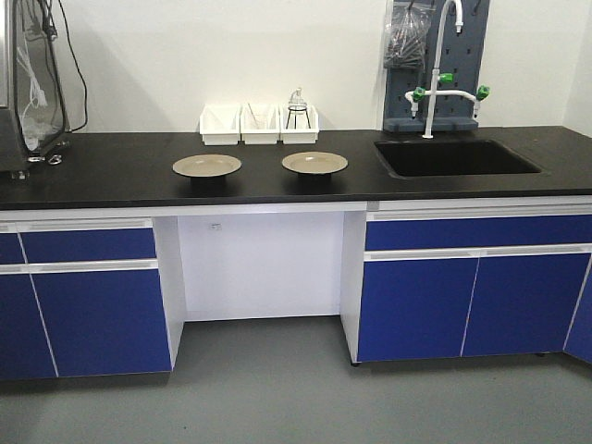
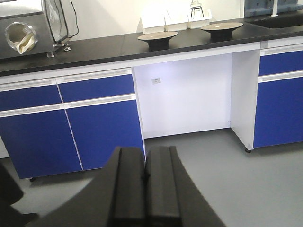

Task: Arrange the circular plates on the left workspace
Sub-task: 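Drive the base toward the bench in front of the two beige plates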

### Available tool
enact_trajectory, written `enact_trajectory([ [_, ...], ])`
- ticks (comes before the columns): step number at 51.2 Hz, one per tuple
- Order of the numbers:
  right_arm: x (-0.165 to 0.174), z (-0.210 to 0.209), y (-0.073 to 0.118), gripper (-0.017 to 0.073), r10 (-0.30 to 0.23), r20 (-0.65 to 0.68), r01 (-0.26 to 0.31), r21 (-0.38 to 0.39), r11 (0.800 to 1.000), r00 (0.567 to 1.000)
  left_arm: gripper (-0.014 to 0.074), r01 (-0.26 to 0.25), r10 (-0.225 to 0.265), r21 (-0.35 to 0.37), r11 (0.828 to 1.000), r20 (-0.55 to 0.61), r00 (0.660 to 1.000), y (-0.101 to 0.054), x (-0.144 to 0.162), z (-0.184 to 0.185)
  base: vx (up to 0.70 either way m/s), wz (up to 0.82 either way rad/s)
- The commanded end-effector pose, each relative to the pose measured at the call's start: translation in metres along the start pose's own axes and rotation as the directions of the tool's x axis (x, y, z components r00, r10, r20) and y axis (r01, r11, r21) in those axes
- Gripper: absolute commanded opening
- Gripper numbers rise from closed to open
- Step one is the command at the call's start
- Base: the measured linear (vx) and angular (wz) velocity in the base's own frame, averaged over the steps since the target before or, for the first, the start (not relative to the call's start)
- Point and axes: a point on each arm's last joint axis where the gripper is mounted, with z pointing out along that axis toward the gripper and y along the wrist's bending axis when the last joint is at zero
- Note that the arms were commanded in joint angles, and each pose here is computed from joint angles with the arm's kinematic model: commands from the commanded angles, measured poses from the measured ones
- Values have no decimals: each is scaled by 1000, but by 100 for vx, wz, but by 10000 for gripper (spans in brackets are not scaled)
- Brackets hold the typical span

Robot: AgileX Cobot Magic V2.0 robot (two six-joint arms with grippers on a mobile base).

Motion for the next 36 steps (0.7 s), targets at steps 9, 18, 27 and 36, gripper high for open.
enact_trajectory([
  [9,-1,0,0,-6,-20,71,20,11,1000,997,0,15,-14,-21,1000,76,997,1,-1,0,0,0],
  [18,-1,0,0,-6,-20,71,20,11,1000,997,0,15,-14,-21,1000,76,997,1,-1,0,0,0],
  [27,-1,0,0,-6,-20,71,20,11,1000,997,0,15,-14,-21,1000,76,997,1,-1,0,0,1],
  [36,-1,0,0,-6,-20,71,20,11,1000,997,0,15,-14,-21,1000,76,997,1,-1,0,3,3],
])
